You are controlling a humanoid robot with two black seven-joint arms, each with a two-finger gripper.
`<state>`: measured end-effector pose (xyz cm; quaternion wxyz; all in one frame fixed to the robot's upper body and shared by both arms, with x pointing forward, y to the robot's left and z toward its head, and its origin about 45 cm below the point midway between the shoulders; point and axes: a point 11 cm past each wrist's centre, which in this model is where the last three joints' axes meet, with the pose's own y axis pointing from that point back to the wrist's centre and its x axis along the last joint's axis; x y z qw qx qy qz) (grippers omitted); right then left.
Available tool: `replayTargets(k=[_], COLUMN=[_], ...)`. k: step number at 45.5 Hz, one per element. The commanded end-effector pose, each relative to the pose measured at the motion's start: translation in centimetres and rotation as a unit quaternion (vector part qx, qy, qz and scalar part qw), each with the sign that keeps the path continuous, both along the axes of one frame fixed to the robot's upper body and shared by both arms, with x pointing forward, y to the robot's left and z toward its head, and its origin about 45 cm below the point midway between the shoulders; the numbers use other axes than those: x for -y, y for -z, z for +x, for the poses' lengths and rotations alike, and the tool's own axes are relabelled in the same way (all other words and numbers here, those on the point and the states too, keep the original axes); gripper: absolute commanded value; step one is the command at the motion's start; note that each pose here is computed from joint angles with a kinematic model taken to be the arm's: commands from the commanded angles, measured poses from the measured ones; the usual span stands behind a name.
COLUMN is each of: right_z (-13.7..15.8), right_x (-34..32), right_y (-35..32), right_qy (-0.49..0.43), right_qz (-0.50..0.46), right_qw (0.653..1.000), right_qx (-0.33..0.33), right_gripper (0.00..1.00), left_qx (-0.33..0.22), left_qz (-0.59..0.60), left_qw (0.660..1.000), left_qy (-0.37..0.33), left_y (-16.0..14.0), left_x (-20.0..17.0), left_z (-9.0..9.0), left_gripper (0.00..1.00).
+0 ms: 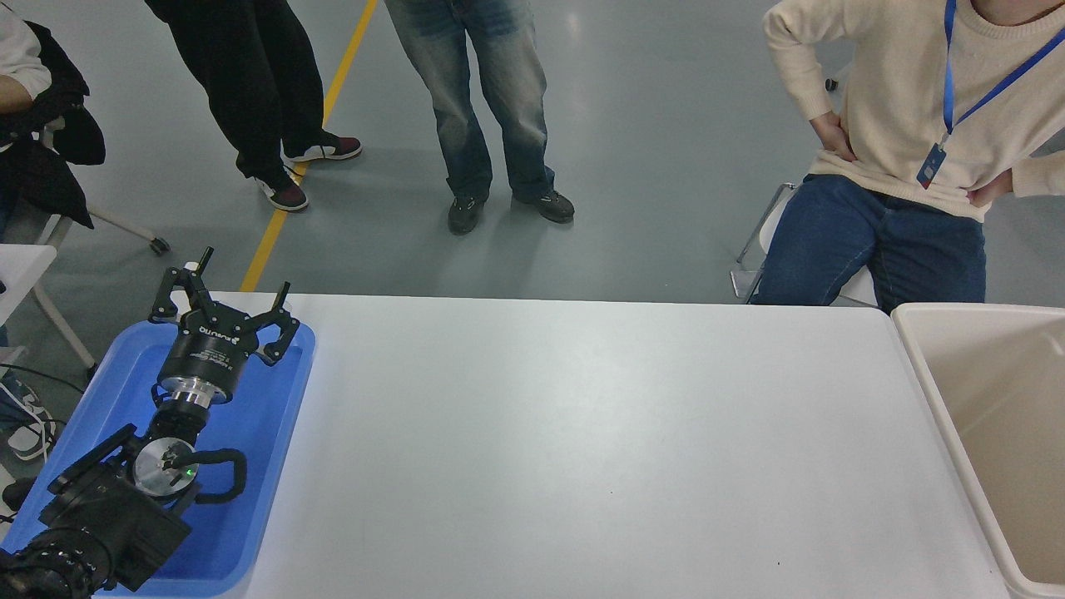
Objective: Pick up paper ball place in dustbin
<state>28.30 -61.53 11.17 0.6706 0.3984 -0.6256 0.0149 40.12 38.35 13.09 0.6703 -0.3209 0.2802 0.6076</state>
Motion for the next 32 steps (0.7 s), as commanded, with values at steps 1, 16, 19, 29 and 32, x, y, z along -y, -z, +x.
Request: replayTargets(k=[1, 16, 19, 29, 32], right_z=[0.4, 2.2, 2.9, 4.9, 5.9], right_x=[-0.2, -1.1, -1.6, -3.4, -4.0], right_y=[-0.2, -1.1, -1.2, -2.6, -3.4], right_qy=[0.0, -0.006, -0.004, 0.054, 0.069], right_qz=[-0.01, 0.002, 0.018, 0.149, 0.186], right_qw=[1.0, 0.999, 0.999, 0.975, 0.96], right_qx=[0.014, 0.033, 0.045, 0.155, 0.196], right_gripper=[0.89, 1.0, 1.0, 1.0, 1.0], left_qx=[0.0, 0.0, 0.0, 0.0, 0.001], left_qz=[0.0, 0.0, 0.0, 0.0, 0.0], left_qw=[1.0, 1.0, 1.0, 1.0, 1.0], left_qy=[0.0, 0.0, 0.0, 0.0, 0.0], left_y=[0.0, 0.0, 0.0, 0.0, -0.1], left_x=[0.0, 0.0, 0.0, 0.0, 0.0], left_z=[0.0, 0.0, 0.0, 0.0, 0.0], left_gripper=[1.0, 1.0, 1.0, 1.0, 1.0])
